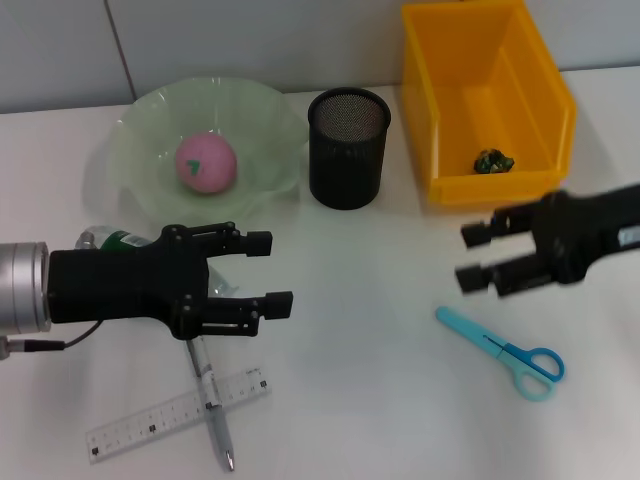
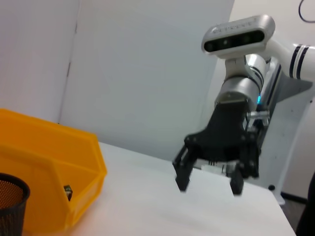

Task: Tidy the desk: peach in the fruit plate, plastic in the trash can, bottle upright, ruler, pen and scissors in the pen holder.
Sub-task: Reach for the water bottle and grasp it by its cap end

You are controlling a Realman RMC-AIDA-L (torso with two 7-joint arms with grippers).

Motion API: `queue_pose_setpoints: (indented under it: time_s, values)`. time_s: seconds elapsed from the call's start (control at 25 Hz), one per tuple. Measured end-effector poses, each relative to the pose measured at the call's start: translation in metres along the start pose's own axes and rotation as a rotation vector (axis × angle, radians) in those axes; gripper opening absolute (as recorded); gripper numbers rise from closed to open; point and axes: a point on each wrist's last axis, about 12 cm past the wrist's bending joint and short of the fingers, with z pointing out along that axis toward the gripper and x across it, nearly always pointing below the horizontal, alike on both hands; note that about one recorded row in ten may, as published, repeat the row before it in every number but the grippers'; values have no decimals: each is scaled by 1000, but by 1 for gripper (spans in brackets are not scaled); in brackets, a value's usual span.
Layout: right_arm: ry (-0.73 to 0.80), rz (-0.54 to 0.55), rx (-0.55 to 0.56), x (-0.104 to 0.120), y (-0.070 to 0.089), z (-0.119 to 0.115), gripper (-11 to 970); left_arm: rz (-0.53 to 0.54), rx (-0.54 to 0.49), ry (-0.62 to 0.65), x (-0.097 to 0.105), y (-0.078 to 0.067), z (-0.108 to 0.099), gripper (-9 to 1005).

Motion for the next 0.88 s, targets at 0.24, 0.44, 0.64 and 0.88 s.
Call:
queue_pose_setpoints:
  time_s: [0.24,0.44,0.64,0.88]
  values:
    - [20,-21,-4,8,1,5,748,95,14,114,-21,11,-2,818]
    - [23,-28,-7,6,0,6,747,240,33,312,-53,23,7,815]
    - [28,-32,-12,-1,-1,8,746,380,79,542,-69,27,27,811]
    - [37,-3,-26,-7,-4,8,747,532,131,709,-74,21,47,799]
